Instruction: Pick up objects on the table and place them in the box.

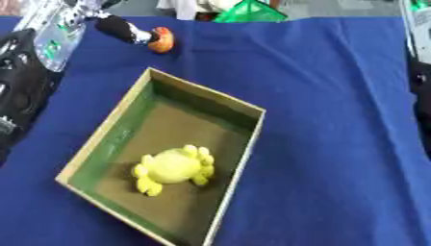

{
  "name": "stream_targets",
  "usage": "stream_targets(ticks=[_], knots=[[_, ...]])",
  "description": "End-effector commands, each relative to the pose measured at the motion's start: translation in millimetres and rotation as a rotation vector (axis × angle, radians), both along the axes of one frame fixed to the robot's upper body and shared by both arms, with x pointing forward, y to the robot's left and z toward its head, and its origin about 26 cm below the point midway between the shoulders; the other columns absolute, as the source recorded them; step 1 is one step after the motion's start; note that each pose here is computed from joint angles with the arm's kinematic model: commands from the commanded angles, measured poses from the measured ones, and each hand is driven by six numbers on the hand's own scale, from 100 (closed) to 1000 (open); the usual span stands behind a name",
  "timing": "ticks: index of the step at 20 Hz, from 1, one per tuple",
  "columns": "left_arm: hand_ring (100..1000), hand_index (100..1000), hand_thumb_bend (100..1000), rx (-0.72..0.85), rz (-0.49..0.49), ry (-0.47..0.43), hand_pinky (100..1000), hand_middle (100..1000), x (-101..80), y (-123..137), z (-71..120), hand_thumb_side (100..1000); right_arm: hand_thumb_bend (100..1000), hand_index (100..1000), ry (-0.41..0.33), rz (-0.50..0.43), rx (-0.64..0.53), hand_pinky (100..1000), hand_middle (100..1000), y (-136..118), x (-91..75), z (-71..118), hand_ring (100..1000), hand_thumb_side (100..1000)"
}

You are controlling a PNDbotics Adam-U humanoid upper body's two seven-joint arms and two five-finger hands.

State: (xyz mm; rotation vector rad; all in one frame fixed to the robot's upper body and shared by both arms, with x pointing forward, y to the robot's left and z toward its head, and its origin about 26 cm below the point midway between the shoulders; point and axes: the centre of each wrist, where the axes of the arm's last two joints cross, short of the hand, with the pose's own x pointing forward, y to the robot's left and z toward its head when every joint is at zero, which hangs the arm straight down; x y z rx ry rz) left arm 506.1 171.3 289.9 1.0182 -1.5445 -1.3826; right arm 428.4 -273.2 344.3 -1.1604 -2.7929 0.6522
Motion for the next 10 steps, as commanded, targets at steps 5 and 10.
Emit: stream_targets(ticks=[5,10], knots=[[855,907,425,-0.026,0.045,-0.004,811,858,1.7,5.8,15.2,183,347,849,-0.047,-0.004,0.024,756,788,-5.2,-8.7,17.8,770,556],[858,915,369,-0.037,0.095,0.004,809,872,3.6,10.4,12.9,100,343,849,-0.056,-0.005,0.030,757,786,-6.2,-10.4,21.8,769,556]])
